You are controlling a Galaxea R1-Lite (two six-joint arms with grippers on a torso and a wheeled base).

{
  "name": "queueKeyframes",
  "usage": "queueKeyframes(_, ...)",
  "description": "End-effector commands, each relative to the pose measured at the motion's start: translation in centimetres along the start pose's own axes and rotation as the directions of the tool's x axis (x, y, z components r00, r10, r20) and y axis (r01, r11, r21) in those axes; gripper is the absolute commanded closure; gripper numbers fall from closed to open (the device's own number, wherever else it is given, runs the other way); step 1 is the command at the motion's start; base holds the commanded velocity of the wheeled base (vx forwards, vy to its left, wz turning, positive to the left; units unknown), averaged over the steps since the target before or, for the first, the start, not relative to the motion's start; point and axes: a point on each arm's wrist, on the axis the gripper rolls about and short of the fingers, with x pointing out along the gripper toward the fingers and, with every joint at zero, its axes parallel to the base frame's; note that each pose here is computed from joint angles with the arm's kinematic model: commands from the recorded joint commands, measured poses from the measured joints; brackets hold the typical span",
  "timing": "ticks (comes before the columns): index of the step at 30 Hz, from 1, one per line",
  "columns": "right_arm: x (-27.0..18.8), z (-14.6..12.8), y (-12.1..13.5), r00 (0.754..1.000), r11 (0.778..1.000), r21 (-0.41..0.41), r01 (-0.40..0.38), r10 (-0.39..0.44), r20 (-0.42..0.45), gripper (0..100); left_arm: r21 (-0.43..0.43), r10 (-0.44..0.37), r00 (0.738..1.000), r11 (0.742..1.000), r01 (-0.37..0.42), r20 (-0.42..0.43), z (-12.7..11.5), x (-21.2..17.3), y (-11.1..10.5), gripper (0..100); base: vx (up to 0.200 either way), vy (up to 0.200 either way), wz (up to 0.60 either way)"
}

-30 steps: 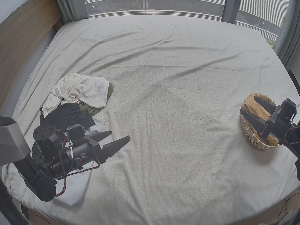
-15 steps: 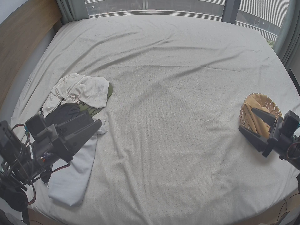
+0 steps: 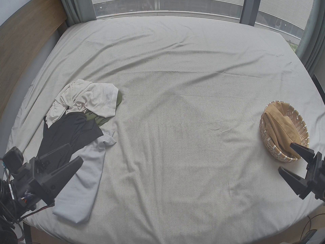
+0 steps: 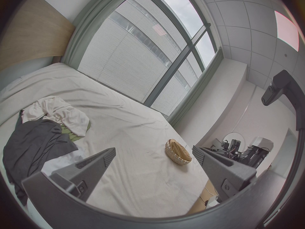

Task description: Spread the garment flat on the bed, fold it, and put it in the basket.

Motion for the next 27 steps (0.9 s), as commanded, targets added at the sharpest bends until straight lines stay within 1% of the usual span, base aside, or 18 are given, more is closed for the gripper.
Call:
queueKeyframes(1,-4.5,-0.1,2.1,0.996,1.0,-0.025,0.013,-0.011,0.085,0,0.044,0.03,0.998,0.998,-0.032,0.055,0.0,-4.5,-1.7,0,0.0,0.0,0.0)
queueKeyframes(3,-5.4,-0.3,2.5,0.996,1.0,-0.025,0.015,-0.012,0.085,0,0.061,0.075,0.996,0.995,-0.078,0.054,-0.3,-5.5,-1.9,0,0.0,0.0,0.0)
queueKeyframes(4,-5.6,-0.4,2.7,0.996,1.0,-0.024,0.015,-0.012,0.087,0,0.066,0.085,0.995,0.994,-0.088,0.055,-0.4,-5.8,-1.9,0,0.0,0.0,0.0)
queueKeyframes(5,-6.2,-0.6,2.9,0.996,1.0,-0.024,0.019,-0.016,0.092,0,0.083,0.12,0.992,0.989,-0.124,0.051,-0.7,-6.6,-1.9,0,0.0,0.0,0.0)
queueKeyframes(6,-6.2,-0.6,2.9,0.996,1.0,-0.024,0.019,-0.016,0.092,0,0.083,0.12,0.992,0.989,-0.124,0.051,-0.7,-6.6,-1.9,0,0.0,0.0,0.0)
queueKeyframes(7,-6.7,-0.7,3.2,0.995,0.999,-0.026,0.026,-0.023,0.101,0,0.096,0.144,0.988,0.984,-0.149,0.051,-1.0,-7.2,-2.0,0,0.0,0.0,0.0)
queueKeyframes(9,-7.8,-1.0,3.8,0.993,0.999,-0.027,0.039,-0.036,0.109,0,0.109,0.195,0.978,0.973,-0.202,0.07,-1.6,-8.6,-2.3,0,0.0,0.0,0.0)
queueKeyframes(13,-9.1,-1.3,4.5,0.993,0.999,-0.028,0.047,-0.044,0.109,0,0.113,0.261,0.961,0.956,-0.27,0.088,-2.2,-10.1,-2.7,0,0.0,0.0,0.0)
queueKeyframes(14,-9.5,-1.3,4.6,0.993,0.998,-0.028,0.051,-0.048,0.112,0,0.12,0.288,0.953,0.947,-0.298,0.096,-2.4,-10.4,-2.8,0,0.0,0.0,0.0)
queueKeyframes(15,-9.5,-1.3,4.6,0.993,0.998,-0.028,0.051,-0.048,0.112,0,0.12,0.288,0.953,0.947,-0.298,0.096,-2.4,-10.4,-2.8,0,0.0,0.0,0.0)
queueKeyframes(16,-9.9,-1.4,4.9,0.992,0.998,-0.026,0.059,-0.055,0.115,0,0.131,0.323,0.94,0.933,-0.336,0.114,-2.7,-11.1,-3.1,0,0.0,0.0,0.0)
queueKeyframes(17,-10.0,-1.4,5.0,0.991,0.998,-0.026,0.061,-0.058,0.118,0,0.133,0.326,0.938,0.931,-0.341,0.121,-2.7,-11.3,-3.1,0,0.0,0.0,0.0)
queueKeyframes(18,-10.3,-1.7,5.2,0.99,0.997,-0.025,0.073,-0.069,0.124,0,0.14,0.339,0.93,0.923,-0.358,0.141,-3.2,-11.9,-3.4,0,0.0,0.0,0.0)
queueKeyframes(21,-10.7,-2.3,5.4,0.988,0.996,-0.028,0.09,-0.086,0.127,0,0.153,0.349,0.925,0.916,-0.371,0.148,-4.3,-12.8,-3.6,0,0.0,0.0,0.0)
queueKeyframes(25,-10.9,-2.7,5.5,0.987,0.994,-0.034,0.108,-0.103,0.123,0,0.15,0.354,0.925,0.916,-0.372,0.136,-5.6,-13.7,-3.8,0,0.0,0.0,0.0)
queueKeyframes(27,-10.9,-3.0,5.3,0.981,0.986,-0.021,0.166,-0.162,0.109,0,0.146,0.364,0.923,0.913,-0.381,0.126,-5.7,-13.7,-3.7,0,0.0,0.0,0.0)
